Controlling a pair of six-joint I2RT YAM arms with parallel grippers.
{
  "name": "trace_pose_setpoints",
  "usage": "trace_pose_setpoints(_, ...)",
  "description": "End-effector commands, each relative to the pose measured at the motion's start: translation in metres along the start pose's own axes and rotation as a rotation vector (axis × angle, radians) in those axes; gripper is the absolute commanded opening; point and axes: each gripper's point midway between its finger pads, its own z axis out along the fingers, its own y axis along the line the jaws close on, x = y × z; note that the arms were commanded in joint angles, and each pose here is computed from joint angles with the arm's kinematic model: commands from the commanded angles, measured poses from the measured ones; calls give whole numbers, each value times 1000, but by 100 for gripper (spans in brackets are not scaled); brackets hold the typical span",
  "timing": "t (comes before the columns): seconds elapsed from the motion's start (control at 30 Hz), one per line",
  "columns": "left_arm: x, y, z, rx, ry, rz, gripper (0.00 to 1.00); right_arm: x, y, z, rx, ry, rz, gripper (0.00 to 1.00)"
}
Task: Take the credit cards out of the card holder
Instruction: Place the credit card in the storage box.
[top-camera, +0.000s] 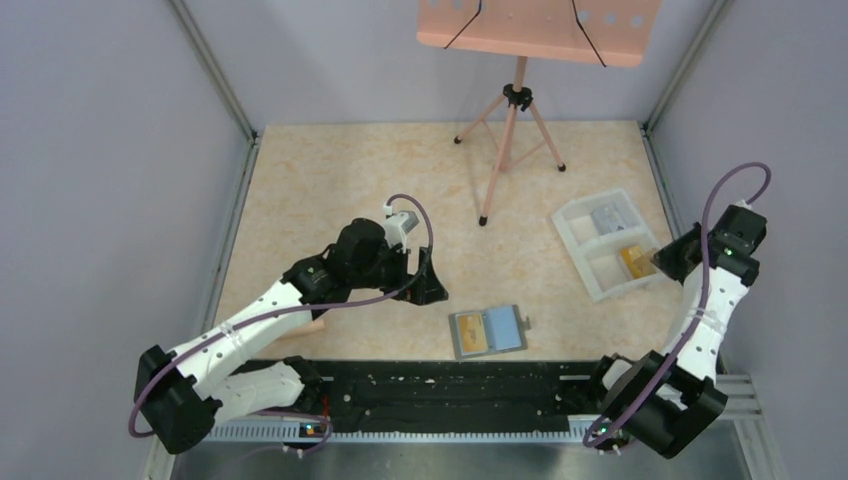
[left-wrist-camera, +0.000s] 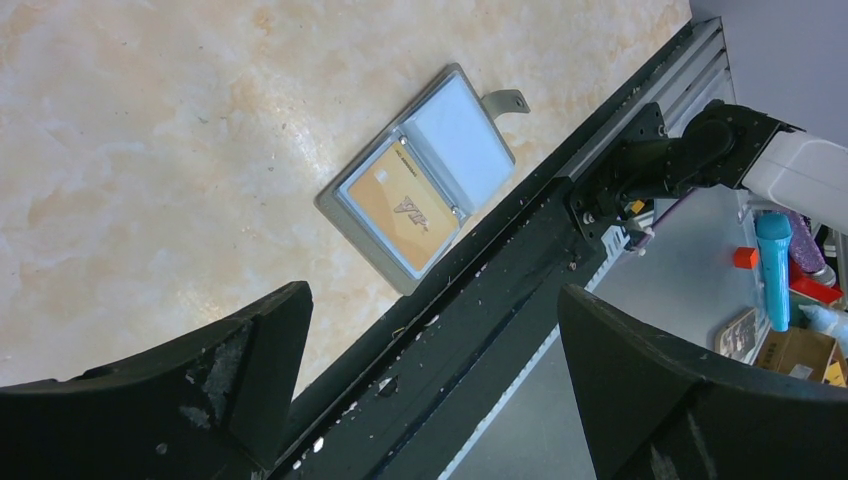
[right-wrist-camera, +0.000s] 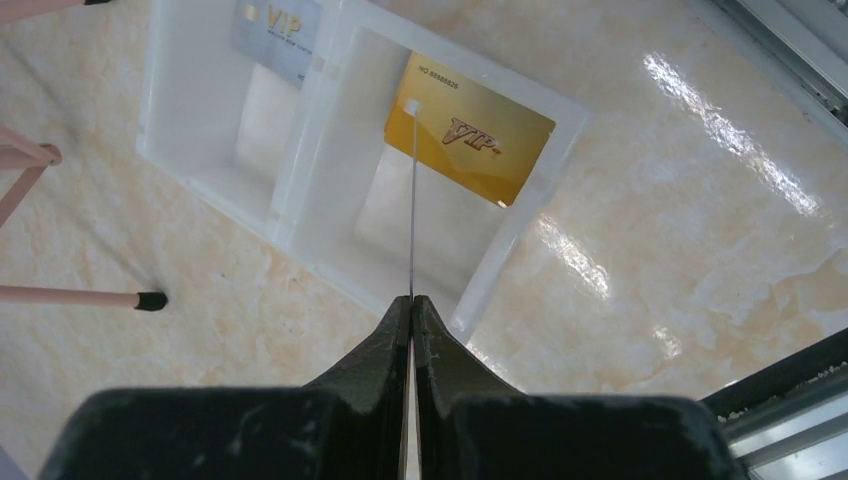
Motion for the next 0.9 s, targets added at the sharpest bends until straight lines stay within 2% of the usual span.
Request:
trace_pose_setpoints(0.0,-5,-5,-3,32,-39,34,98,-10,7,11,-98,-1,-34,0)
trace_pose_setpoints(0.47,-10,2,-3,-12,-52,40,98,-9,16,39,-223,32,8,0)
trace_pose_setpoints(0.87,-10,7,-6,-42,-65,44,98,1,2,53,-196,-12,32,0)
